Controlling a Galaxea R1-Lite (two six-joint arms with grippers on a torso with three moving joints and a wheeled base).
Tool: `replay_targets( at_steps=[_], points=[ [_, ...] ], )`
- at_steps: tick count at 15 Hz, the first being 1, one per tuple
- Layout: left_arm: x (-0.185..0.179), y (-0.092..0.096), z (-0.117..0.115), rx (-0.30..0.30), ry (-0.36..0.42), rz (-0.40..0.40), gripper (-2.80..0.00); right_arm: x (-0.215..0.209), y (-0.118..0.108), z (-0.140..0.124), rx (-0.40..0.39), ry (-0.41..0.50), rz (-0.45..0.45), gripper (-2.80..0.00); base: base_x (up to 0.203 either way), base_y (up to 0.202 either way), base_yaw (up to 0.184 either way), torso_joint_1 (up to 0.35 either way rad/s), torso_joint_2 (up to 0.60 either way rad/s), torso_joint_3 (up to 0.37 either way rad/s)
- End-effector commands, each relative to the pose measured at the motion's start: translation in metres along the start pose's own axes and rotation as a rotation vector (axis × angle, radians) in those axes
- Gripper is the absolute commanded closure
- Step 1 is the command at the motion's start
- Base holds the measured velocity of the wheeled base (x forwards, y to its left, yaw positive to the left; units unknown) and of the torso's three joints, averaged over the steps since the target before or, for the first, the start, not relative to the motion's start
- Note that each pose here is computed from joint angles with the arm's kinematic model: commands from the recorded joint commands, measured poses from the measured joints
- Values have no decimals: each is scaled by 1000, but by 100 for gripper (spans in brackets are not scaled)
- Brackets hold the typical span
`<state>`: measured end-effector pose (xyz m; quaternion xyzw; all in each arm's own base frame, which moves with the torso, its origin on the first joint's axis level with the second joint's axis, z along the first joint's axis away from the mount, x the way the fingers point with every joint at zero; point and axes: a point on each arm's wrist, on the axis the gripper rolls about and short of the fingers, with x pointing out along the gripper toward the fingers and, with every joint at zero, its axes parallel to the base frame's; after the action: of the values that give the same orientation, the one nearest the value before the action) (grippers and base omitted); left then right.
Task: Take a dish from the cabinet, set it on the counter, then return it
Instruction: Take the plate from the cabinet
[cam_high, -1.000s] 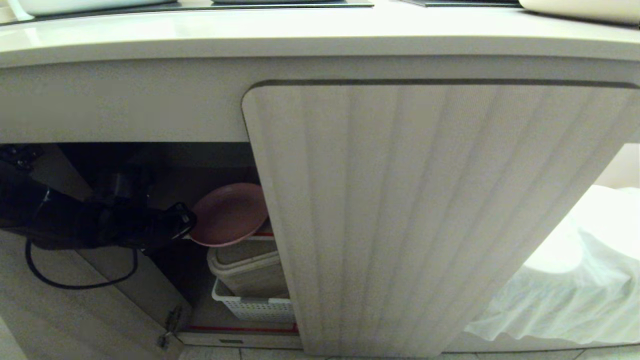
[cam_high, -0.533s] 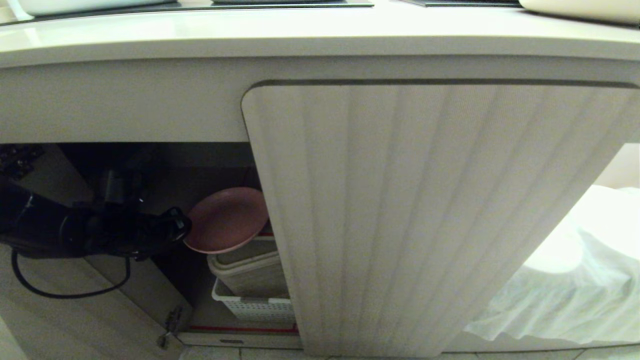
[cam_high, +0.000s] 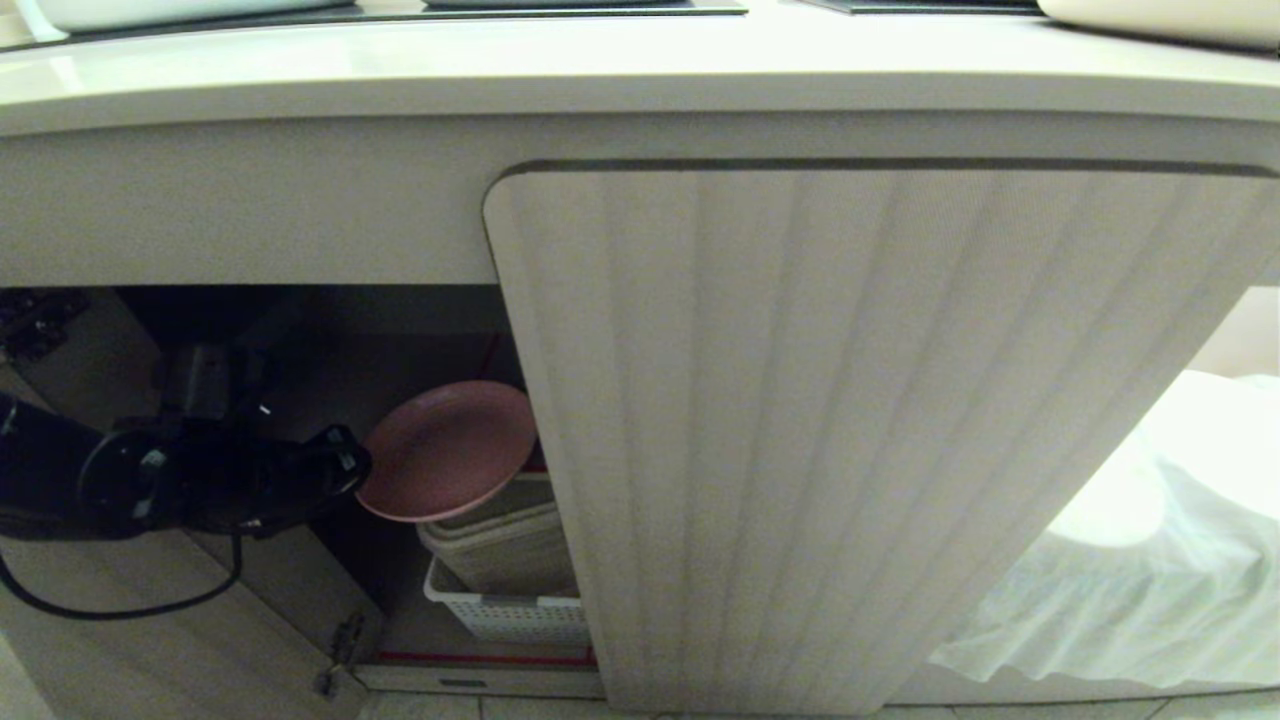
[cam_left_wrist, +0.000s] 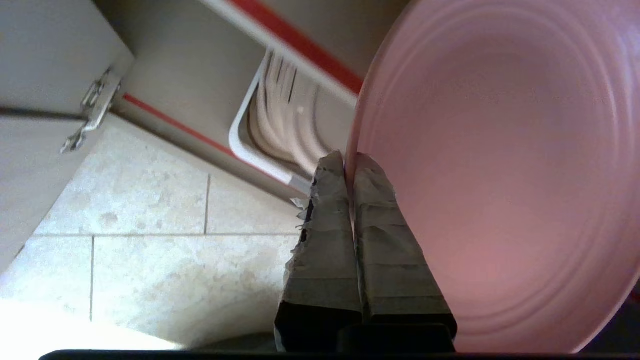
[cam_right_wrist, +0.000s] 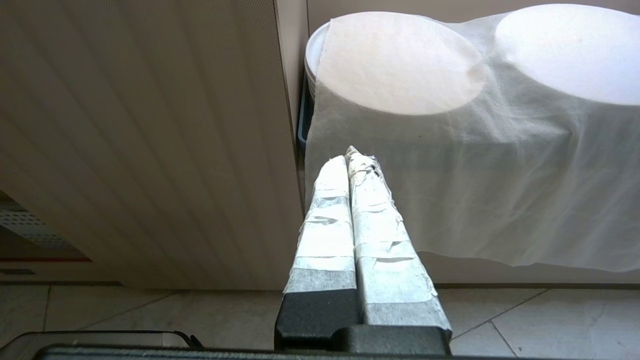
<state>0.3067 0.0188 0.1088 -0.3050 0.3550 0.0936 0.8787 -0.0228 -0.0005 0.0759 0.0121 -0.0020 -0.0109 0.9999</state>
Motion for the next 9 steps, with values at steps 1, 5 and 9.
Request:
replay_targets(
  at_steps=[1,5,9],
  points=[
    [-11,2,-4,-3,-7,-5,0,0,0,0,0,-1,-1,0,0,0,0,0,0,0],
    [-25,8,-16,1,5,2,0,0,0,0,0,-1,0,0,0,0,0,0,0,0],
    [-39,13,-28,4,13,1,0,0,0,0,0,-1,0,0,0,0,0,0,0,0]
  ],
)
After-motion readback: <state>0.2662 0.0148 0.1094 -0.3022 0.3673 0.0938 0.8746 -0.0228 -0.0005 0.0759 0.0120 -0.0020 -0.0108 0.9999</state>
